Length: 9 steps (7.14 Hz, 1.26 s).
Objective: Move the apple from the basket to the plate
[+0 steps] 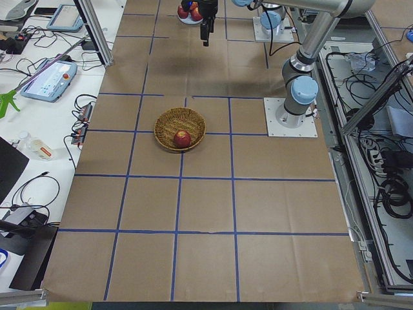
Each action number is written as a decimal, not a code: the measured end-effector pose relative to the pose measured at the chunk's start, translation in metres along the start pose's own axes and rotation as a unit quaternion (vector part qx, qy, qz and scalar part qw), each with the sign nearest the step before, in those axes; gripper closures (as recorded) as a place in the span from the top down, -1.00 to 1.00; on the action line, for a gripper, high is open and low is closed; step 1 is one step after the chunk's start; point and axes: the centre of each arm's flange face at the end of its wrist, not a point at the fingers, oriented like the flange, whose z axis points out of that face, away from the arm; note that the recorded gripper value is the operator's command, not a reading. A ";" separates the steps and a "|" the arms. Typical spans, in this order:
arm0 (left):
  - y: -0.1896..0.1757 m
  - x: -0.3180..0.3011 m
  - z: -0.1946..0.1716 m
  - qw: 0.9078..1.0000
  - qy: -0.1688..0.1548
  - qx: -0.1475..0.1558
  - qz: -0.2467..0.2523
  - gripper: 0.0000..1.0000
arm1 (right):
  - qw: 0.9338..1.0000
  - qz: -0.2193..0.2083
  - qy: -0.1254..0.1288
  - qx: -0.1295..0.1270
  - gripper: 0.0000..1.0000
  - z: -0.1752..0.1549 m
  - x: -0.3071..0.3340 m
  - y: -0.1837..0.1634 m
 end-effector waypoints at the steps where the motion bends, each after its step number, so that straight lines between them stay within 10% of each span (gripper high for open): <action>1: 0.000 0.000 0.000 1.000 0.000 0.000 0.000 0.98 | 1.000 0.020 -0.001 -0.012 1.00 -0.031 -0.035 0.001; 4: 0.000 0.000 0.000 1.000 0.000 0.000 0.000 0.98 | 0.995 0.088 -0.001 -0.050 1.00 -0.097 -0.164 0.032; 9: 0.000 0.000 0.000 1.000 0.000 0.000 0.000 0.98 | 0.995 0.083 -0.004 -0.057 1.00 -0.116 -0.233 0.054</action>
